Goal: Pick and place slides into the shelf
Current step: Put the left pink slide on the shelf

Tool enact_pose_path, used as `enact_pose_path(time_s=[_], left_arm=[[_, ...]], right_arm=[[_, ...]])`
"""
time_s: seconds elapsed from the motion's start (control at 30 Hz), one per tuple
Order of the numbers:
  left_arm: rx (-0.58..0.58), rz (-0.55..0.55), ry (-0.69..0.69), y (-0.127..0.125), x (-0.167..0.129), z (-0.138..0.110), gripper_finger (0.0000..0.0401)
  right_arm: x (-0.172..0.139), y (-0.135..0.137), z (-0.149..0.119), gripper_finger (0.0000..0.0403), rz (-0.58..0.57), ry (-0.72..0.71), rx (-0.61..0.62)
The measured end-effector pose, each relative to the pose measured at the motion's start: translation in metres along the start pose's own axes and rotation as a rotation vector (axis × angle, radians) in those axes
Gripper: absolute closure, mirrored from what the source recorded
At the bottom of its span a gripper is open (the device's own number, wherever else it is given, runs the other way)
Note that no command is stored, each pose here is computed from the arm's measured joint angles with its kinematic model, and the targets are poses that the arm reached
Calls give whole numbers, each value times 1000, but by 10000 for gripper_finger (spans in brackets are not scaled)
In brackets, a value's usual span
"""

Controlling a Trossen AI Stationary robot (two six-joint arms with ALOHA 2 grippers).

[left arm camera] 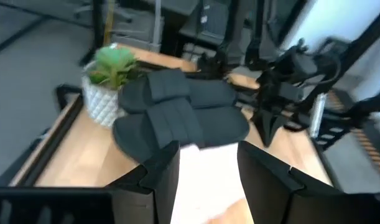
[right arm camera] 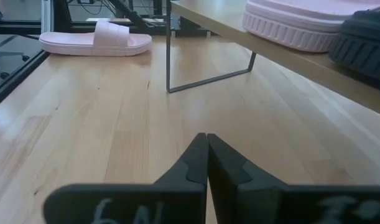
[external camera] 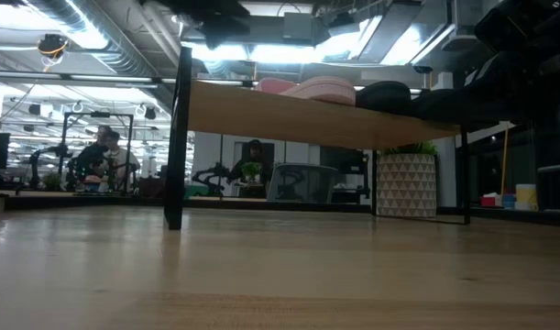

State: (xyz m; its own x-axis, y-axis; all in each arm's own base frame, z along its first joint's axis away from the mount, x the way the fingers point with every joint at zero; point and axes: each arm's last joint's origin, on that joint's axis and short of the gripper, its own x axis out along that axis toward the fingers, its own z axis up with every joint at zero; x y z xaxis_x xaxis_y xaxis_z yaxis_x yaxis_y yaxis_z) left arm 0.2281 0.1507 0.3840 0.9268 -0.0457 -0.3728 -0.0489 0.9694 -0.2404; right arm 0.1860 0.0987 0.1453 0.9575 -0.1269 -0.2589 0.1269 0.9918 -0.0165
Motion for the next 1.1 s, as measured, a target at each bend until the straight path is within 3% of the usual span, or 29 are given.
enact_pose_path(time_s=[0.1, 0.27, 0.47, 0.6, 0.77, 1.1], left_arm=[[24, 52, 51, -30, -15, -4, 248], [61, 46, 100, -77, -25, -23, 248], [-5, -7, 170, -126, -26, -66, 248], [-15, 19, 229, -159, -22, -98, 248], [-22, -17, 254, -198, -25, -119, 248], [-107, -48, 337, -248, -24, -150, 249]], right_arm=[[0, 0, 0, 396, 0, 0, -4], [0, 1, 3, 396, 3, -26, -28], [0, 1, 6, 396, 8, -52, -33], [0, 1, 6, 396, 7, -52, -34], [0, 1, 6, 396, 7, -52, -32], [0, 1, 6, 396, 8, -55, -30]])
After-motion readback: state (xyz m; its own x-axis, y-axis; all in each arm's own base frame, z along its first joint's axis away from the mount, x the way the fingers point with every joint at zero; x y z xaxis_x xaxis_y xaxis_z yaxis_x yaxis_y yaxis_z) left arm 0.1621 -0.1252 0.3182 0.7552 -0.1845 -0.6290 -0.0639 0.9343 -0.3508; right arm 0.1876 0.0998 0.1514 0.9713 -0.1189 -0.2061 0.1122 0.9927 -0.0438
